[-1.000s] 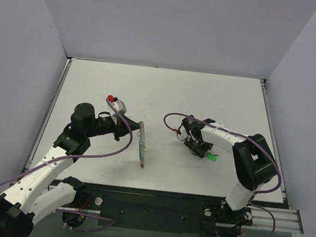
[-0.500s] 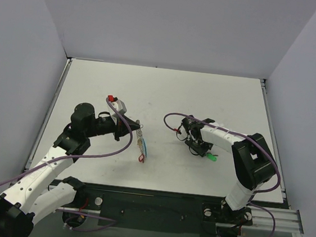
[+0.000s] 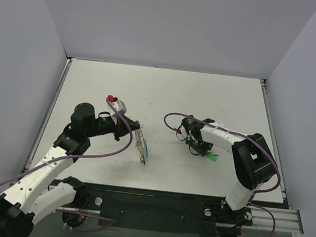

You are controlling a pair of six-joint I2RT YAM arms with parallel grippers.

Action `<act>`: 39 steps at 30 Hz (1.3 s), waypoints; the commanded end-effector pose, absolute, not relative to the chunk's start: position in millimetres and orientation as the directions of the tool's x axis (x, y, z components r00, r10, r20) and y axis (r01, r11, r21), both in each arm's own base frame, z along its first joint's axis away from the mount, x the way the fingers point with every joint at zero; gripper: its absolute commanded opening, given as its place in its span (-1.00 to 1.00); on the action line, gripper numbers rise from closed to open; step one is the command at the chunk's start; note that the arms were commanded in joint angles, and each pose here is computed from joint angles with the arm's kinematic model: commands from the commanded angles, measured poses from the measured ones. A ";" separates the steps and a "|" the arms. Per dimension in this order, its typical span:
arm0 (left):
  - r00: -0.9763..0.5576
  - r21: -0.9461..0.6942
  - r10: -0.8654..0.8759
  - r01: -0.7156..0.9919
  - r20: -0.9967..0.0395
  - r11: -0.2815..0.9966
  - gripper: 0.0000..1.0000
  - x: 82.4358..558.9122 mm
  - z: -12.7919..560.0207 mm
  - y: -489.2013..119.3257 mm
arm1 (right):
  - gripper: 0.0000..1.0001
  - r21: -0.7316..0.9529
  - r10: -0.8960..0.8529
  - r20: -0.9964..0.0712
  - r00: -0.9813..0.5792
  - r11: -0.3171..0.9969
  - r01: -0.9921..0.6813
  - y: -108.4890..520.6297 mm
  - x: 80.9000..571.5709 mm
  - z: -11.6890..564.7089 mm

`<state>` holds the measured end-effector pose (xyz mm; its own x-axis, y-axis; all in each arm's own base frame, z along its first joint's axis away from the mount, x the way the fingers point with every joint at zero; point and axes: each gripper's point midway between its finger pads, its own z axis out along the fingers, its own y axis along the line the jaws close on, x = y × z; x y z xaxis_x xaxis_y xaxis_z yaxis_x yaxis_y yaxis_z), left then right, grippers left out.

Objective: Put the keys on the keyring

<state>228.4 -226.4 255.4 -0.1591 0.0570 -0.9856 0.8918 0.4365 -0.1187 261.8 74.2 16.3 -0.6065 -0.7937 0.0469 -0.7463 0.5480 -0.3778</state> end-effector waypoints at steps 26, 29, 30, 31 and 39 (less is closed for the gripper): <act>-0.052 -0.039 0.018 0.900 -0.998 0.434 -1.00 231.4 291.5 -226.7 | -0.54 -0.407 -0.784 0.105 -0.611 0.527 -0.746 66.5 263.9 22.8; -0.052 -0.039 0.019 0.900 -0.998 0.434 -1.00 231.4 290.8 -226.7 | -0.53 -0.410 -0.783 0.109 -0.613 0.526 -0.745 65.3 264.1 22.4; -0.052 -0.039 0.019 0.901 -0.998 0.432 -1.00 231.4 291.1 -226.9 | -0.53 -0.406 -0.784 0.112 -0.611 0.525 -0.748 65.3 263.3 22.3; -0.053 -0.040 0.020 0.900 -0.998 0.434 -1.00 231.9 290.7 -226.9 | -0.52 -0.404 -0.783 0.109 -0.612 0.528 -0.747 65.8 263.1 22.3; -0.053 -0.040 0.020 0.900 -0.998 0.434 -1.00 231.6 290.4 -226.8 | -0.50 -0.404 -0.779 0.112 -0.617 0.531 -0.745 64.1 263.7 22.4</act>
<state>228.4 -226.4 255.4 -0.1591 0.0570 -0.9856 0.8918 0.4365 -0.1187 263.8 71.7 13.0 -0.6087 -0.7899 0.0740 -0.7477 0.5400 -0.3864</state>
